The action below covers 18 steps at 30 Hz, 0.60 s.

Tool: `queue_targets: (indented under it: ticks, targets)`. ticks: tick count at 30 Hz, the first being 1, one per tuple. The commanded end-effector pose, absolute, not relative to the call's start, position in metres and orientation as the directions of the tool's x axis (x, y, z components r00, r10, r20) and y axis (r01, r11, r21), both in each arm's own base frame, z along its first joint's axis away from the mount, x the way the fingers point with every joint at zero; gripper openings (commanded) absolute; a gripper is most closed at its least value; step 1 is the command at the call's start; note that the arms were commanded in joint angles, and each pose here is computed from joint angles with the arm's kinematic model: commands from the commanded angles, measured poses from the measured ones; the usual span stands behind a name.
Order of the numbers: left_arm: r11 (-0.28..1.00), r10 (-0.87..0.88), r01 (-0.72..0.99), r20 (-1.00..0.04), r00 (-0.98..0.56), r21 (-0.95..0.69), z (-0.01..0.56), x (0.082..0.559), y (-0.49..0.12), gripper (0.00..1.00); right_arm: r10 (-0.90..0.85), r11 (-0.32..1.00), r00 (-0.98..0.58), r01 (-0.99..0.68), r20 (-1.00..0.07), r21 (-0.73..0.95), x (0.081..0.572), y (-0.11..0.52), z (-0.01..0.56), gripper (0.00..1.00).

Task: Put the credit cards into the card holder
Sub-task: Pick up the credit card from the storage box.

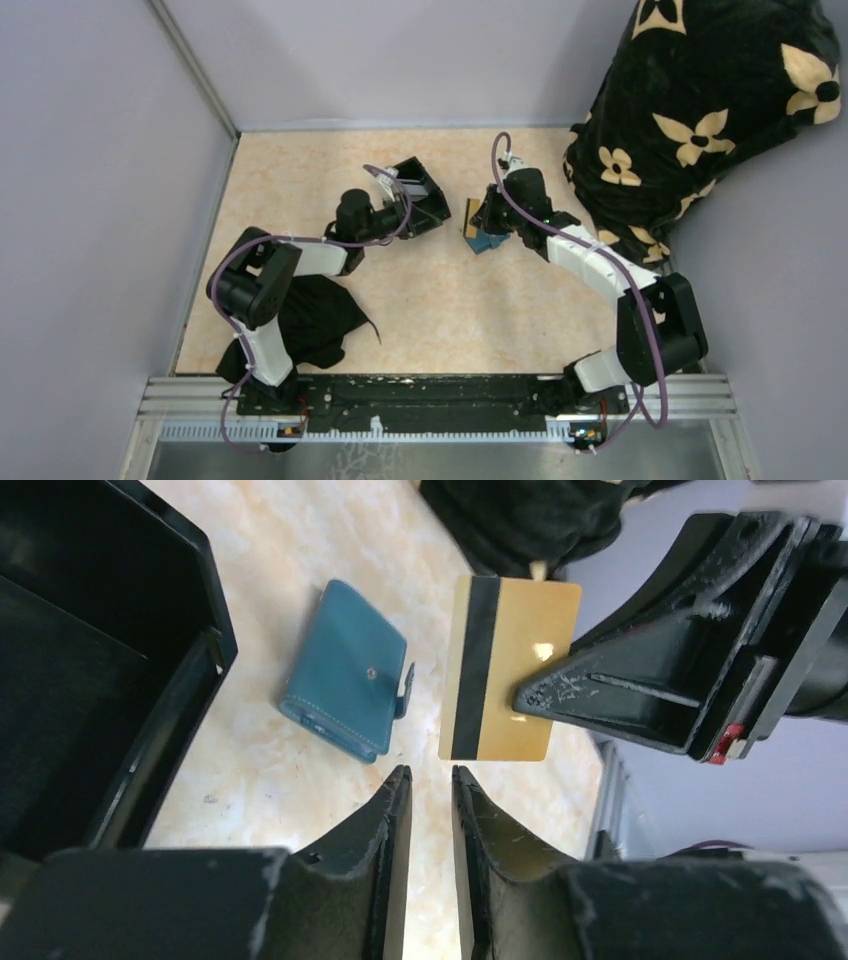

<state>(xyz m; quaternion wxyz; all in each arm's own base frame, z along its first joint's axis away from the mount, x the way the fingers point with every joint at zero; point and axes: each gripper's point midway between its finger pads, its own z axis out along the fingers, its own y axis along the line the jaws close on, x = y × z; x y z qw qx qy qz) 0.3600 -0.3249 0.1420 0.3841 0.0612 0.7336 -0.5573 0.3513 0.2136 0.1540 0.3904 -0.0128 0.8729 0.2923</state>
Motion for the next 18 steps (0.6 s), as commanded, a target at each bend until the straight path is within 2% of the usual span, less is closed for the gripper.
queue_targets:
  ticks: [1,18]
  targets:
    - [0.528,-0.194,0.54,-0.712,-0.675,-0.656,0.109,0.354,-0.335,0.26,0.179,0.915,-0.719,-0.129,-0.671,0.382,0.359,0.187,0.139,0.0]
    - [0.733,-0.006,0.491,-0.727,-0.687,-0.471,0.046,0.385,-0.369,0.27,0.132,0.957,-0.836,-0.032,-0.533,0.287,0.379,0.185,0.096,0.0]
